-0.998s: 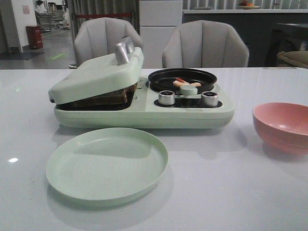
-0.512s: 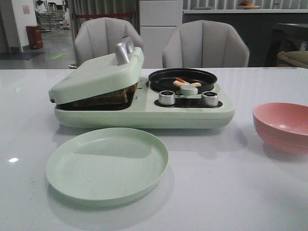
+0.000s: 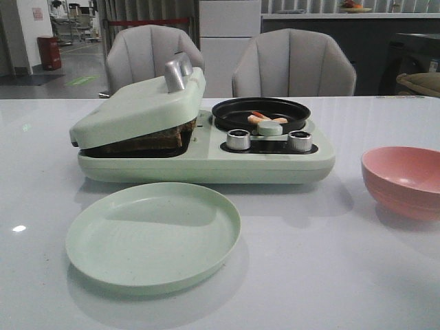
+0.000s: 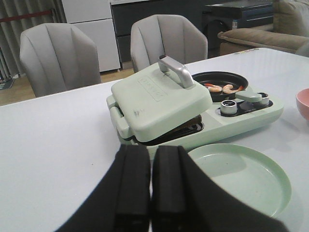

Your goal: Make breakfast with bread and shrimp

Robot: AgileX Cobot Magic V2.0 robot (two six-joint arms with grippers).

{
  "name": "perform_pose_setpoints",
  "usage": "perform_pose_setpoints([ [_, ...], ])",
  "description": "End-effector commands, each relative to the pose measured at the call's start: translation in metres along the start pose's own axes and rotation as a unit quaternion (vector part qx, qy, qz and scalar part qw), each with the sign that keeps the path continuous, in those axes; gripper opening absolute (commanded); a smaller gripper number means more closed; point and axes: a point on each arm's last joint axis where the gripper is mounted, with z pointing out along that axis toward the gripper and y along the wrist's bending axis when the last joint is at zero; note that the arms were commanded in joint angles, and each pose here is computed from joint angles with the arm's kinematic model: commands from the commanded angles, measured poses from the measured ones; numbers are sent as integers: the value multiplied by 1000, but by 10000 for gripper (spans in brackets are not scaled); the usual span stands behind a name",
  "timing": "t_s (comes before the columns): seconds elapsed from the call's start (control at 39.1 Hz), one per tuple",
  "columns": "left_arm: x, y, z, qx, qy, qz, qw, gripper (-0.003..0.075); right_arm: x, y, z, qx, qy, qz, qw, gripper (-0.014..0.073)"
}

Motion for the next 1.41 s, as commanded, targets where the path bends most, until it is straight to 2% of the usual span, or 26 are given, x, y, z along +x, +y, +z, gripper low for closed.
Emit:
perform_pose_setpoints([
  [0.0,-15,1,-2,-1,-50,-12,999,114,-16,-2,-1,10,-52,-3,999,118],
  [0.56,-11,1,0,-4,-45,-10,999,114,-16,-2,-1,10,-52,-3,999,118],
  [0.87,10,9,12,-96,-93,4,991,114,-16,-2,-1,10,-52,-3,999,118],
  [1.0,25,13,17,-127,-96,-34,987,114,-16,-2,-1,10,-52,-3,999,118],
  [1.15,41,15,20,-150,-84,-58,983,114,-16,-2,-1,10,-52,-3,999,118],
  [1.38,57,14,21,-156,-94,-39,983,114,-16,-2,-1,10,-52,-3,999,118],
])
